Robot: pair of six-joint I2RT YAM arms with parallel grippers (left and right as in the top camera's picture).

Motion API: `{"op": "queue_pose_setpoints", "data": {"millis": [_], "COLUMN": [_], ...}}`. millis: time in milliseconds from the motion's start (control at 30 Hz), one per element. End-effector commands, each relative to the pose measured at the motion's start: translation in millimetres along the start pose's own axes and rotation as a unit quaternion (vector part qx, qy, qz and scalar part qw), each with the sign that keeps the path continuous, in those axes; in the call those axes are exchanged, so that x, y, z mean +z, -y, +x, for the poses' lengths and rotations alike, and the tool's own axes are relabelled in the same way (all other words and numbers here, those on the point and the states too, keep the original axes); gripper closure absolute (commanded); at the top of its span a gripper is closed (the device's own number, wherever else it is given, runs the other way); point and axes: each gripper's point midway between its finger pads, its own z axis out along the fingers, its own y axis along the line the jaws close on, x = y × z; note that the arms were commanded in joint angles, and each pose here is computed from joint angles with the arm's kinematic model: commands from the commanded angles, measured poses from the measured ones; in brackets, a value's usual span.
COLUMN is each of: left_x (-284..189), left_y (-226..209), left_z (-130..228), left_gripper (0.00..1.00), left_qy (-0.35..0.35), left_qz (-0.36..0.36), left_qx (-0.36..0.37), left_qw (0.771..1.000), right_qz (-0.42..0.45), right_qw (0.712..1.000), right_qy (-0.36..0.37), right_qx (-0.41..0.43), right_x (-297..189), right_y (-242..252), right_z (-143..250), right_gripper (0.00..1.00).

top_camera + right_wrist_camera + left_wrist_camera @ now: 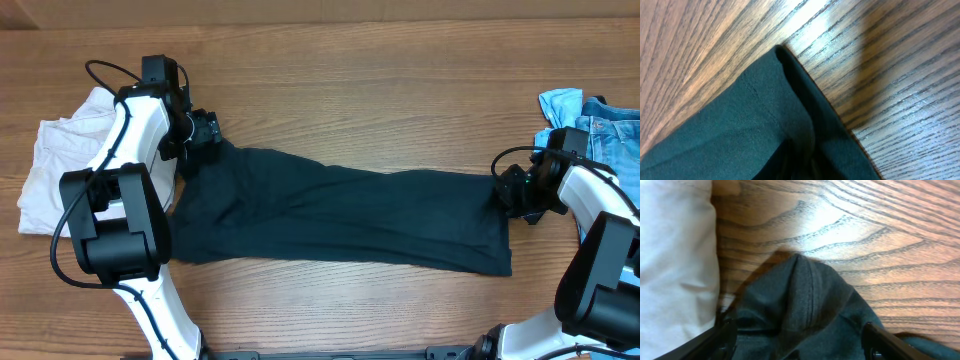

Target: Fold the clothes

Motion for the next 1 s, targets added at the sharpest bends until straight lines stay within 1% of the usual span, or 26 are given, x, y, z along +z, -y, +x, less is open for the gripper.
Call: {"op": "queue_pose_setpoints", "data": {"millis": [0,67,100,133,167,233,267,367,533,667,700,733,767,800,867,900,967], "left_x": [-17.5,-17.7,-17.7,-17.7,-17.8,-18.2,-18.4,-19.1,-21.9,-23.6,-24.0,-24.5,-26.5,-29.9,-43.4,-54.6,-80.3], "left_y": [5.5,6.3,6.6,6.0,5.4,6.2,6.5,-0.1,-27.5,-33.0,-29.2,-24.6,-18.1,-15.6,-16.1,-17.1,-20.0], "left_z": [-11.5,-14.2,-15.0,-15.2,-17.1,-21.7,-23.8,-29.5,-36.7,-38.4,-39.6,-40.5,-41.7,-43.1,-45.5,-47.6,-51.5], "left_gripper": [0.16,0.15,0.18,0.28,0.54,0.93,0.96,0.96,0.96,0.96,0.93,0.74,0.59,0.44,0.35,0.31,0.32], "left_qy": [0.023,0.029,0.03,0.031,0.035,0.044,0.049,0.06,0.069,0.067,0.069,0.07,0.07,0.07,0.066,0.065,0.063], "left_qz": [0.022,0.024,0.025,0.023,0.021,0.022,0.023,0.011,-0.002,0.024,0.035,0.048,0.066,0.072,0.069,0.067,0.064], "left_qx": [-0.002,-0.001,-0.001,0.0,0.0,0.005,0.009,0.005,-0.037,-0.047,-0.044,-0.043,-0.039,-0.035,-0.026,-0.017,-0.008], "left_qw": [0.999,0.999,0.999,0.999,0.999,0.999,0.999,0.998,0.997,0.996,0.996,0.995,0.995,0.994,0.995,0.995,0.996], "right_qz": [0.0,0.001,0.001,0.001,0.001,0.001,0.004,0.017,0.003,0.001,0.0,-0.004,-0.011,-0.016,-0.009,-0.007,-0.005], "right_qw": [1.0,1.0,1.0,1.0,1.0,1.0,1.0,0.999,0.997,0.997,0.997,0.997,0.998,0.998,0.999,0.999,0.998], "right_qy": [-0.004,-0.006,-0.007,-0.007,-0.007,-0.006,-0.003,0.022,0.057,0.06,0.059,0.054,0.047,0.04,0.027,0.021,0.018], "right_qx": [0.008,0.016,0.018,0.018,0.018,0.019,0.029,0.046,0.051,0.05,0.05,0.049,0.042,0.037,0.041,0.045,0.054], "right_x": [2.6,2.6,2.6,2.6,2.6,2.6,2.5,1.1,-2.4,-2.5,-2.5,-2.3,-2.1,-2.2,-5.1,-8.1,-17.1], "right_y": [1.3,1.8,1.9,1.9,1.9,1.9,3.4,11.0,13.1,12.4,11.9,10.7,8.1,6.5,8.5,9.5,11.4], "right_z": [2.2,3.2,3.4,3.4,3.4,3.2,1.7,-10.5,-31.0,-32.1,-31.7,-30.0,-27.3,-24.1,-19.8,-19.2,-21.3], "right_gripper": [0.89,0.89,0.9,0.91,0.93,0.96,0.96,0.96,0.96,0.96,0.93,0.67,0.43,0.37,0.32,0.32,0.32]}}
